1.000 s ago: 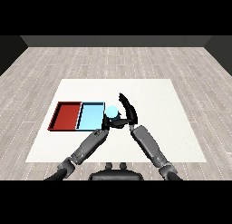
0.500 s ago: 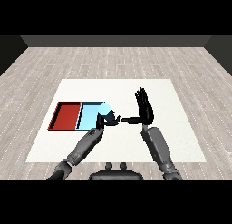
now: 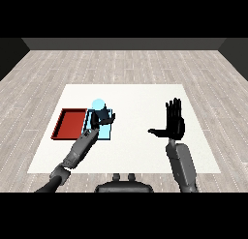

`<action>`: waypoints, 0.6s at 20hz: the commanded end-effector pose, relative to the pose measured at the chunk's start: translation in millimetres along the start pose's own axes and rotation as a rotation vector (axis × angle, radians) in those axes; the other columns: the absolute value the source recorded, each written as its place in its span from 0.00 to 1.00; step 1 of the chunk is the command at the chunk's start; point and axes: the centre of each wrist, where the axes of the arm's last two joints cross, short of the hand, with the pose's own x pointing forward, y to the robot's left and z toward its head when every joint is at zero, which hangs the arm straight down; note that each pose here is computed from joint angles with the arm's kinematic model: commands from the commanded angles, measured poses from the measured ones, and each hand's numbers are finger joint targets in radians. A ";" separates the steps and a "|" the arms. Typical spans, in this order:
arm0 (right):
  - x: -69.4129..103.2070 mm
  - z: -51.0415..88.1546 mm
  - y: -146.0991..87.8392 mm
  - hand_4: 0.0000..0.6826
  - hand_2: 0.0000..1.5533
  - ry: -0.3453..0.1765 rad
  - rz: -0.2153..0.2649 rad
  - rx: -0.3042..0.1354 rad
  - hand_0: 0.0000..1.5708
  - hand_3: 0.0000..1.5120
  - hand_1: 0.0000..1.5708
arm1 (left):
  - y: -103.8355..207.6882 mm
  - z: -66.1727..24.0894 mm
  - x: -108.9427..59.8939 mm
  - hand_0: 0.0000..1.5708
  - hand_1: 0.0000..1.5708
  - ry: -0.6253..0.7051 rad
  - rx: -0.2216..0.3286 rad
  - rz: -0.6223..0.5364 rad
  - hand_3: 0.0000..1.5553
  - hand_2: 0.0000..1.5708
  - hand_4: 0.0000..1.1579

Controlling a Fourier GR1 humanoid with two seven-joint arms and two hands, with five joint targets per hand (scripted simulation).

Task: Pick the blue can and put it in the blue box

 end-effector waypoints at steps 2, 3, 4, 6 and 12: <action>-4.2 -7.6 -20.3 0.00 0.00 -0.006 0.051 -0.034 0.00 0.00 0.00 | 32.8 -36.5 -1.3 1.00 1.00 0.086 0.058 -0.065 0.96 1.00 0.96; -1.1 -3.9 -19.5 0.00 0.00 0.001 0.040 -0.054 0.00 0.00 0.00 | 41.3 -38.4 -1.8 1.00 1.00 0.086 0.071 -0.083 0.97 1.00 0.96; -0.2 -2.6 -11.8 0.00 0.00 -0.002 0.050 -0.069 0.00 0.00 0.00 | 39.6 -40.8 -16.2 1.00 1.00 0.113 0.068 -0.119 0.97 1.00 0.95; -2.3 -7.9 -24.5 0.00 0.00 0.013 0.031 -0.079 0.00 0.00 0.00 | 51.1 -38.6 -27.4 1.00 1.00 0.198 0.080 -0.178 0.96 1.00 0.95; -25.0 -17.2 -24.8 0.00 0.00 0.054 0.025 -0.064 0.00 0.00 0.00 | 51.0 -33.6 -51.2 1.00 1.00 0.402 0.115 -0.286 0.91 0.98 0.86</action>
